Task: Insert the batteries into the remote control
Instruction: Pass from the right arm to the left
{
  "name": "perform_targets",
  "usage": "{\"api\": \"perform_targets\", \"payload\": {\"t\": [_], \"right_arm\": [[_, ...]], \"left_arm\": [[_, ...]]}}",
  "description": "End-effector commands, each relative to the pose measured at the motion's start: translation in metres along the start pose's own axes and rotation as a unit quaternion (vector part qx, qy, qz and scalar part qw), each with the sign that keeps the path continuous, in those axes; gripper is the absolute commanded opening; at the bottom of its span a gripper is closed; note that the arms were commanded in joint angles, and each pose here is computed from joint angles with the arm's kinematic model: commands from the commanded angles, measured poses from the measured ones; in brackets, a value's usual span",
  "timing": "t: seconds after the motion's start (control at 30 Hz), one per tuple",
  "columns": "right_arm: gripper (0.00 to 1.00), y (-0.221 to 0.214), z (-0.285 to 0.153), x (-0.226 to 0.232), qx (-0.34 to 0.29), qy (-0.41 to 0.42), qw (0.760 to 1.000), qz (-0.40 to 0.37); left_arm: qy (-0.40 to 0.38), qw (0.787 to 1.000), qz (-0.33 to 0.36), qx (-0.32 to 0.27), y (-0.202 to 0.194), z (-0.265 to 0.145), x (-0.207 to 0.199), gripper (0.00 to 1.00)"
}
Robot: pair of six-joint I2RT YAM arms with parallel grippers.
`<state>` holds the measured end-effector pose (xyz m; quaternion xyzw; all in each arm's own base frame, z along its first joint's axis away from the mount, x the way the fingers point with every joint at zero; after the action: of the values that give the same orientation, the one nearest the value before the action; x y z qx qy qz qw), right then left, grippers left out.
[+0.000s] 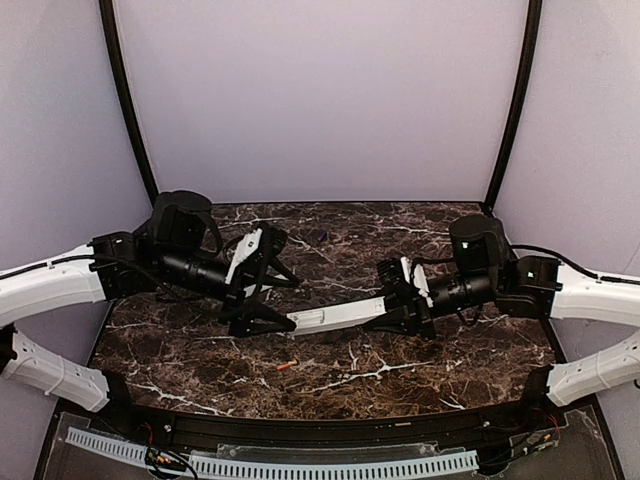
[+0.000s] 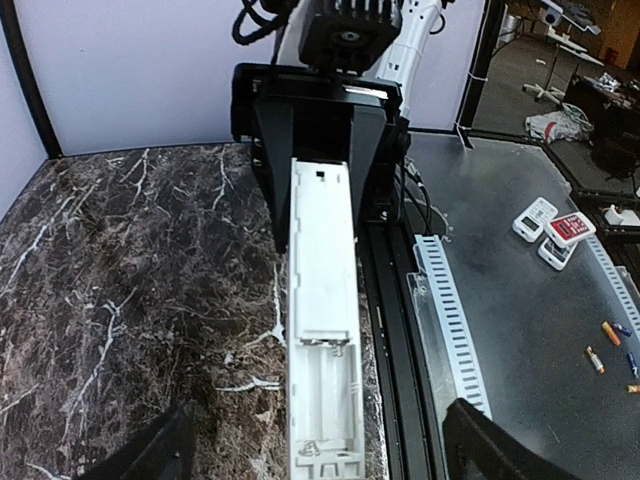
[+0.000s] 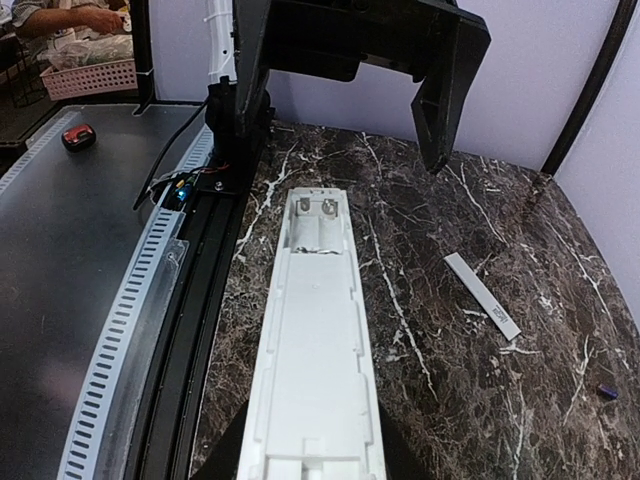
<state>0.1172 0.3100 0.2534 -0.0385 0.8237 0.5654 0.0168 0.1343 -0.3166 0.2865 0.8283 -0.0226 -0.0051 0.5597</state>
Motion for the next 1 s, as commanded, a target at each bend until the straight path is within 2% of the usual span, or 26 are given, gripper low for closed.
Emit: {"api": "perform_targets", "payload": {"t": [0.0,0.3,0.5,0.7,0.73,0.83,0.9,0.97], "right_arm": [[0.0,0.013,0.0,0.001,-0.009,0.01,1.0,-0.011],[0.0,0.014,0.004,-0.001,-0.006,0.012,1.0,-0.011],[0.0,0.013,0.005,-0.003,-0.003,0.009,1.0,-0.005],[0.0,0.016,0.002,-0.005,-0.01,-0.004,1.0,-0.002],[0.0,0.017,0.002,-0.006,-0.012,-0.005,1.0,-0.002],[0.0,0.017,0.002,-0.006,-0.012,-0.008,1.0,0.0],[0.0,0.016,0.002,-0.006,-0.01,-0.008,1.0,0.0],[0.0,0.016,0.002,-0.006,-0.01,-0.008,1.0,0.002]], "left_arm": [[-0.026,0.997,0.034,0.072,-0.017,0.013,-0.011,0.82],[-0.02,0.992,0.052,0.11,-0.022,0.032,-0.011,0.66],[0.019,0.993,0.064,0.1,-0.015,0.032,-0.003,0.39],[0.043,0.991,0.073,0.105,-0.019,0.029,0.002,0.3],[0.041,0.991,0.073,0.105,-0.019,0.03,0.002,0.31],[0.039,0.991,0.07,0.108,-0.022,0.032,0.001,0.52],[0.038,0.991,0.07,0.109,-0.022,0.033,0.002,0.54],[0.037,0.991,0.072,0.111,-0.022,0.034,0.001,0.51]]}}
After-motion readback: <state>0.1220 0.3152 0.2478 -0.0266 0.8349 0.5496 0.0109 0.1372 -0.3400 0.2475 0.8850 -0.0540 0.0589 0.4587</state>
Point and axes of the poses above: each gripper's point midway between its finger pads, its own z axis out along the fingers, its own x axis along the line the jaws close on, y = z × x, the point moved 3 cm from there along -z, back along the fingers, and after that the axes turned 4 degrees about z, right-handed, at the moved point
